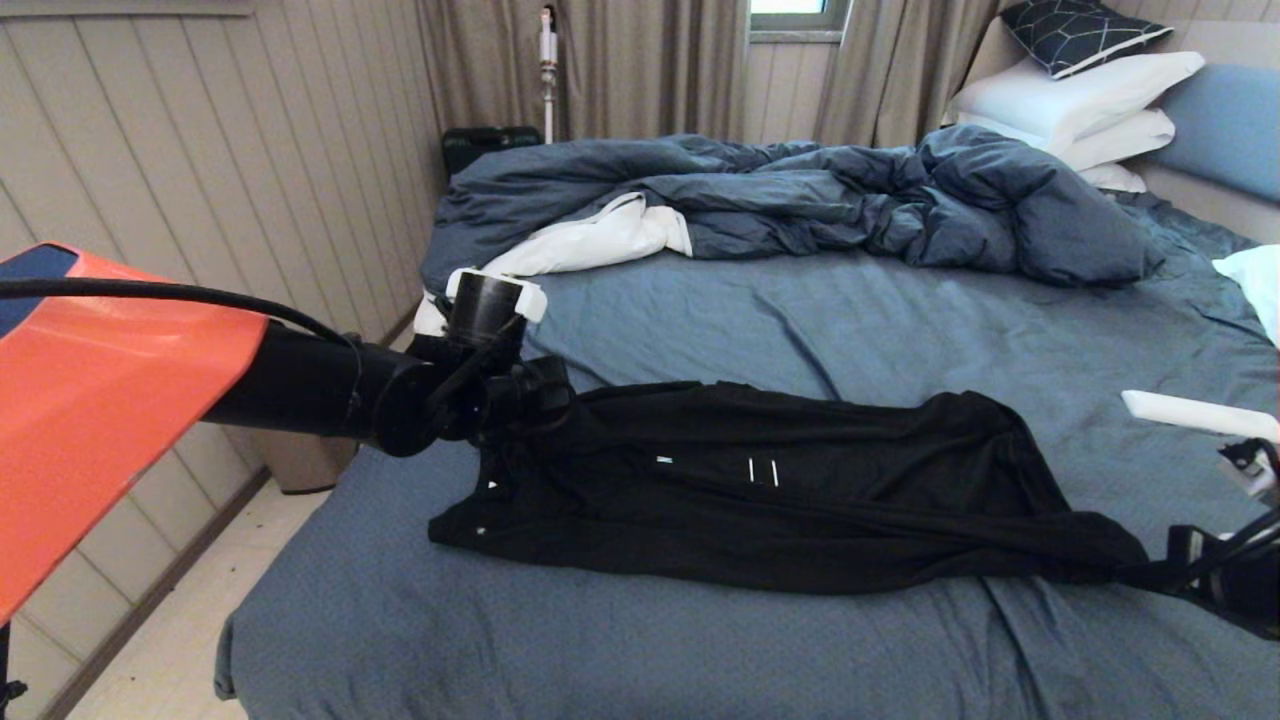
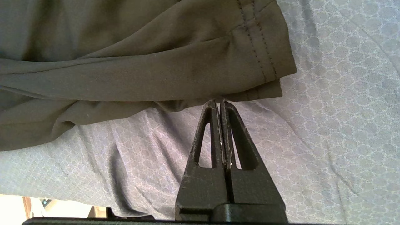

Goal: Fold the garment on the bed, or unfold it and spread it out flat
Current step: Fold the black T-shirt

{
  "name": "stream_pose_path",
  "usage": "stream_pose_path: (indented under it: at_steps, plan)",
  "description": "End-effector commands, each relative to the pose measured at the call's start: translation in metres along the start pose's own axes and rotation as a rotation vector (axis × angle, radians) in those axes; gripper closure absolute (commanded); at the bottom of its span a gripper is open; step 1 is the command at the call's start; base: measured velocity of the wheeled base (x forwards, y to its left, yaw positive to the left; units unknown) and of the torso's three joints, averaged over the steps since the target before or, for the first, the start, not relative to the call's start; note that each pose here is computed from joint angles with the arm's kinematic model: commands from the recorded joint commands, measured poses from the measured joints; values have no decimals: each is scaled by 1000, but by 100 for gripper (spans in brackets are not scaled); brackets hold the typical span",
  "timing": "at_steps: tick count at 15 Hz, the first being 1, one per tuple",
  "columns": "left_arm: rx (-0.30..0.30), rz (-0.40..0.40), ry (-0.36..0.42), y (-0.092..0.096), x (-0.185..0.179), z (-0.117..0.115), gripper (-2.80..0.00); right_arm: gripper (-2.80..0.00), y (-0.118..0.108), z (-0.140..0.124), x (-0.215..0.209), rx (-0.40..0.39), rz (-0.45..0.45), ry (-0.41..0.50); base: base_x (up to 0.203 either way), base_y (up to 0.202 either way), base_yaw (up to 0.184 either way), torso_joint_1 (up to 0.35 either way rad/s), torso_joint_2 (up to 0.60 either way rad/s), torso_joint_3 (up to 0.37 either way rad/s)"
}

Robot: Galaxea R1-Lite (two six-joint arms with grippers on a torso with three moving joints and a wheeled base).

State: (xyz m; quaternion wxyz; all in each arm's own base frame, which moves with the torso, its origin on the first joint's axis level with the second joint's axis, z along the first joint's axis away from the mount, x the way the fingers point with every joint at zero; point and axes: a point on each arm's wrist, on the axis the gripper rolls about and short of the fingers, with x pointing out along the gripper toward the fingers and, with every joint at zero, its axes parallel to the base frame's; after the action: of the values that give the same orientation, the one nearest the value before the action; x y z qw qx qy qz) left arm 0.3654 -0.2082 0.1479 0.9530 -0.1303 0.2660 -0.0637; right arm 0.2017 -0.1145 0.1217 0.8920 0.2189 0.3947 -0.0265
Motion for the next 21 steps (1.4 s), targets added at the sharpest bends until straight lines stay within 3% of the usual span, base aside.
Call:
stream_pose_path:
  at_steps: [1, 3, 4, 7, 13, 15, 19, 20, 21]
  plan:
    - [10, 18, 13, 1, 7, -6, 0, 0, 0, 0, 0, 1, 3, 1, 0, 0, 0, 0, 0, 0]
    - [23, 28, 36, 2, 3, -7, 0, 0, 0, 0, -1, 0, 3, -2, 0, 0, 0, 0, 0, 0]
    - [38, 41, 64, 2, 1, -10, -280, 0, 0, 0, -1, 0, 2, -2, 0, 0, 0, 0, 0, 0]
    - [41, 39, 69, 0, -3, -8, -280, 0, 0, 0, -1, 1, 2, -1, 0, 0, 0, 0, 0, 0]
    - [2, 22, 9, 2, -33, 16, -280, 0, 0, -1, -1, 1, 3, -4, 0, 0, 0, 0, 0, 0]
    - [-22, 63, 72, 14, -45, 6, -280, 0, 0, 0, -1, 0, 5, -5, 0, 0, 0, 0, 0, 0]
    - [-49, 166, 258, 54, -55, -47, -280, 0, 0, 4, -3, -4, 4, -20, 0, 0, 0, 0, 0, 0]
    - [-69, 156, 249, 60, -61, -46, -87, 0, 1, 5, -5, -7, 4, -28, 0, 0, 0, 0, 0, 0]
    - [-76, 146, 244, 61, -63, -43, 0, 0, 1, 4, -5, -7, 4, -28, 0, 0, 0, 0, 0, 0]
